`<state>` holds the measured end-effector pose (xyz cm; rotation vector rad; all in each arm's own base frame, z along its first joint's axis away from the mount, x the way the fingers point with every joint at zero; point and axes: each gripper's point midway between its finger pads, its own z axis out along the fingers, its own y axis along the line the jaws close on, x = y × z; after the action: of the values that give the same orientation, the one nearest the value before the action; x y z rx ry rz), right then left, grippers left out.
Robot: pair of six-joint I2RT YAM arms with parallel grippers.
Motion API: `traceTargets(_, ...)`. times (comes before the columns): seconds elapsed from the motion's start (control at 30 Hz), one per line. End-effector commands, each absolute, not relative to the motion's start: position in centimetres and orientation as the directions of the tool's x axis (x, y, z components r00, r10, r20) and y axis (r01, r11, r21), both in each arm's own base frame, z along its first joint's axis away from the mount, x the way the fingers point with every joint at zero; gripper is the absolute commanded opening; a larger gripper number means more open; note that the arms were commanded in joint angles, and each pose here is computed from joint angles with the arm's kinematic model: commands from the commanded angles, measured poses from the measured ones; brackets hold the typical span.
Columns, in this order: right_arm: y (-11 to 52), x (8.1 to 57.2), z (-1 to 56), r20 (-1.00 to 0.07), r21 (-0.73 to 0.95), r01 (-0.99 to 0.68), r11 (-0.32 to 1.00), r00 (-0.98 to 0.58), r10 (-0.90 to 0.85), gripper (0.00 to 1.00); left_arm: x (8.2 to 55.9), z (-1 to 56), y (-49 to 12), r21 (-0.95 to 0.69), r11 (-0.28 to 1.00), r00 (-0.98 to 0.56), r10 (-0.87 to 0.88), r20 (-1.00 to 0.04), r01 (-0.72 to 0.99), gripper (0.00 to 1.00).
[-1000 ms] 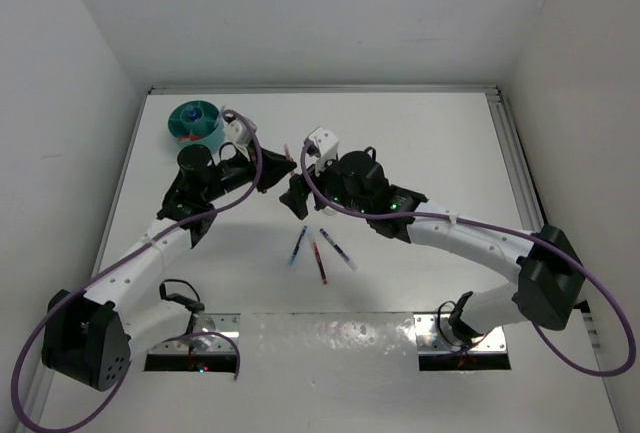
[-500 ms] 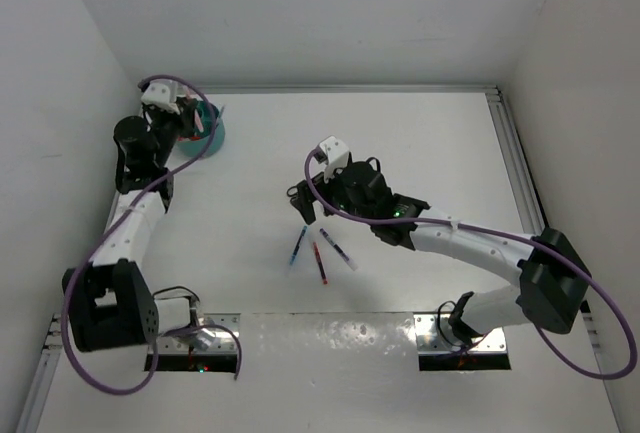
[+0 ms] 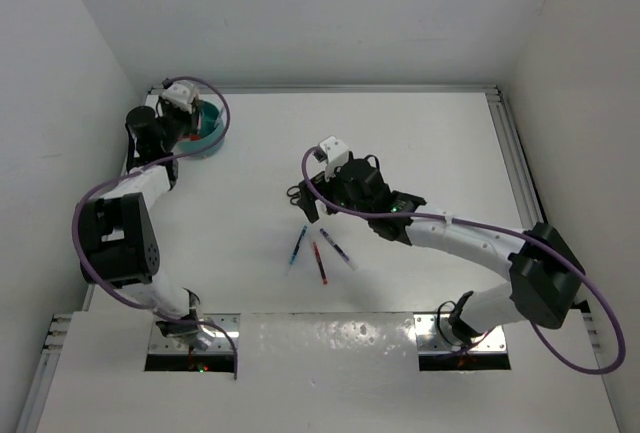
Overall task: Sort the stationery into containers
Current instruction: Place the pen in the storage box.
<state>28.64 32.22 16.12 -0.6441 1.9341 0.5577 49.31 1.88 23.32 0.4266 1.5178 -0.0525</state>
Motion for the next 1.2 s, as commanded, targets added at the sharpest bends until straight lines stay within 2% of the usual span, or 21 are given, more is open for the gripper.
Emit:
traceTargets(0.0, 32.8, 30.1, 17.0, -0.915, 0.099, -0.652, 0.752, -0.357, -0.189, 0.99, 50.8, 26.6, 1.4, 0.344, 0.885, 0.207, 0.29, -0.935, 0.315, 0.0)
traceTargets(0.2, 33.3, 30.8, 15.1, -0.89, 0.131, -0.656, 0.744, -0.408, -0.203, 0.99, 51.7, 23.3, 1.3, 0.386, 0.856, 0.175, 0.346, -0.922, 0.344, 0.0)
traceTargets(0.57, 33.2, 32.2, 14.4, -0.868, 0.152, -0.646, 0.748, -0.449, -0.212, 0.99, 52.7, 18.6, 2.1, 0.366, 0.859, 0.111, 0.35, -0.93, 0.359, 0.0)
traceTargets(0.63, 33.2, 32.3, 14.4, -0.866, 0.157, -0.642, 0.75, -0.455, -0.209, 0.99, 53.0, 17.7, 2.2, 0.368, 0.859, 0.098, 0.357, -0.929, 0.355, 0.08)
traceTargets(0.77, 33.0, 32.1, 14.1, -0.857, 0.155, -0.64, 0.752, -0.466, -0.22, 0.99, 53.1, 17.3, 2.3, 0.363, 0.864, 0.101, 0.35, -0.931, 0.35, 0.18)
traceTargets(0.8, 32.9, 32.1, 14.1, -0.855, 0.155, -0.639, 0.754, -0.469, -0.222, 0.99, 53.2, 17.4, 2.2, 0.368, 0.86, 0.108, 0.354, -0.929, 0.354, 0.25)
traceTargets(0.9, 32.8, 32.1, 14.3, -0.855, 0.155, -0.638, 0.755, -0.469, -0.22, 0.99, 53.3, 17.3, 2.2, 0.364, 0.858, 0.106, 0.351, -0.931, 0.361, 0.34)
traceTargets(1.17, 32.9, 31.9, 15.1, -0.859, 0.158, -0.647, 0.746, -0.463, -0.22, 0.99, 53.0, 19.7, 1.4, 0.376, 0.842, 0.156, 0.342, -0.927, 0.387, 0.39)
